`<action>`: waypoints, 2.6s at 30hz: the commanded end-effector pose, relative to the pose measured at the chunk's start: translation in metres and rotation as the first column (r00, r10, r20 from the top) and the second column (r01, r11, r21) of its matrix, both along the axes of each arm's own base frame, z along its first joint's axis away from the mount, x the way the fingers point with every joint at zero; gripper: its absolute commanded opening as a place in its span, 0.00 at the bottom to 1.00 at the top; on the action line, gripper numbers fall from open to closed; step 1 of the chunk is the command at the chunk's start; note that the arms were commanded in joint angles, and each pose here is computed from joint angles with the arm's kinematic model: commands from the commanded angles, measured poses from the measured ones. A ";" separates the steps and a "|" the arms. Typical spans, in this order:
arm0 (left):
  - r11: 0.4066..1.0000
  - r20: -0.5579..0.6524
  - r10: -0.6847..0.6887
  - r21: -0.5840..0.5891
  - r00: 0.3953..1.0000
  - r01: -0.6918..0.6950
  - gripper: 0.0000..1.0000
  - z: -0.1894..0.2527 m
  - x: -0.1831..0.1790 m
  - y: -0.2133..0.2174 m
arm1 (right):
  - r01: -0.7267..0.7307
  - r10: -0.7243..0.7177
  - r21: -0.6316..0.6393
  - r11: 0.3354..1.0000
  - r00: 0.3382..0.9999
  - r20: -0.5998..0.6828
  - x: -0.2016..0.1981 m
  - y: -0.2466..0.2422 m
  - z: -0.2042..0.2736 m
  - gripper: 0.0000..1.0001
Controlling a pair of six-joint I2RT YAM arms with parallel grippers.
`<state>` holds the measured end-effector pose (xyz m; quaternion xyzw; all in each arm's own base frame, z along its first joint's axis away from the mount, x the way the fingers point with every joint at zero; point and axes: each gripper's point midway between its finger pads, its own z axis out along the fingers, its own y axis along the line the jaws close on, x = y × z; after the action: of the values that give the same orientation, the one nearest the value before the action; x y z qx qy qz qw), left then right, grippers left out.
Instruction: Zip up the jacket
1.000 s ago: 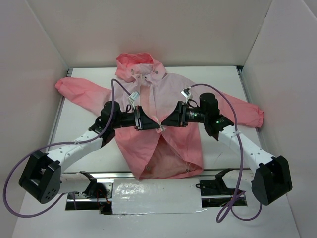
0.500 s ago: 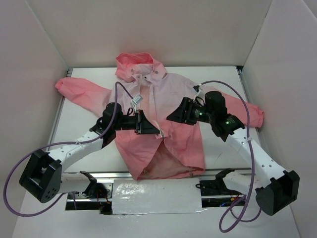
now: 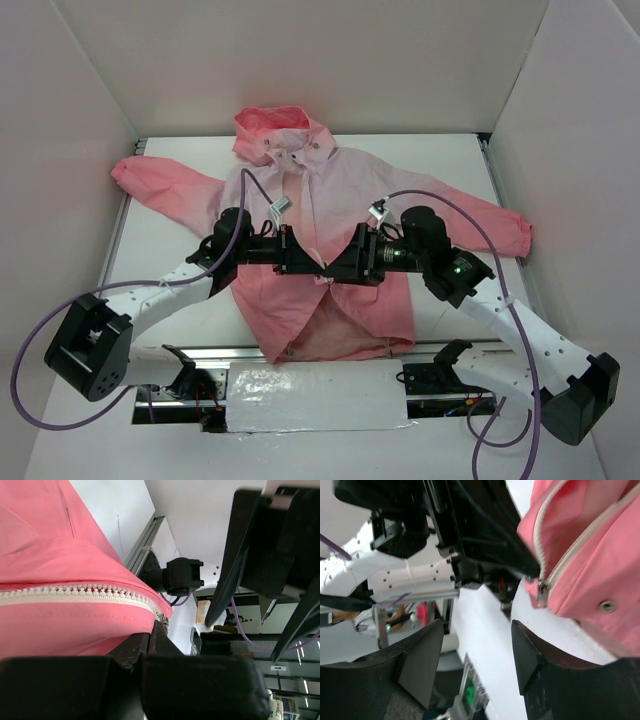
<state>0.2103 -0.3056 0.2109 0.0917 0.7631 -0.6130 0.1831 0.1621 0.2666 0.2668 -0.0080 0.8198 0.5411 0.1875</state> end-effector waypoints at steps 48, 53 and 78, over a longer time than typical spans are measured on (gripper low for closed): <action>0.998 0.012 -0.024 -0.050 1.000 0.025 0.00 0.004 -0.002 -0.005 | 0.071 -0.088 -0.079 0.994 0.969 -0.232 0.003 0.017 -0.071 0.62; 0.999 0.007 -0.022 -0.049 1.000 0.022 0.00 0.003 -0.001 -0.005 | 0.071 -0.088 -0.078 0.994 0.964 -0.249 0.001 0.017 -0.077 0.63; 0.999 0.016 0.024 -0.030 1.000 -0.023 0.00 0.001 0.005 -0.003 | 0.066 -0.055 0.032 0.997 0.958 -0.281 0.000 0.027 -0.053 0.58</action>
<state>0.2090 -0.3069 0.1950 0.0720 0.7668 -0.6160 0.1653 0.1631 0.2900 0.1984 0.1026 0.8390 0.5281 0.0812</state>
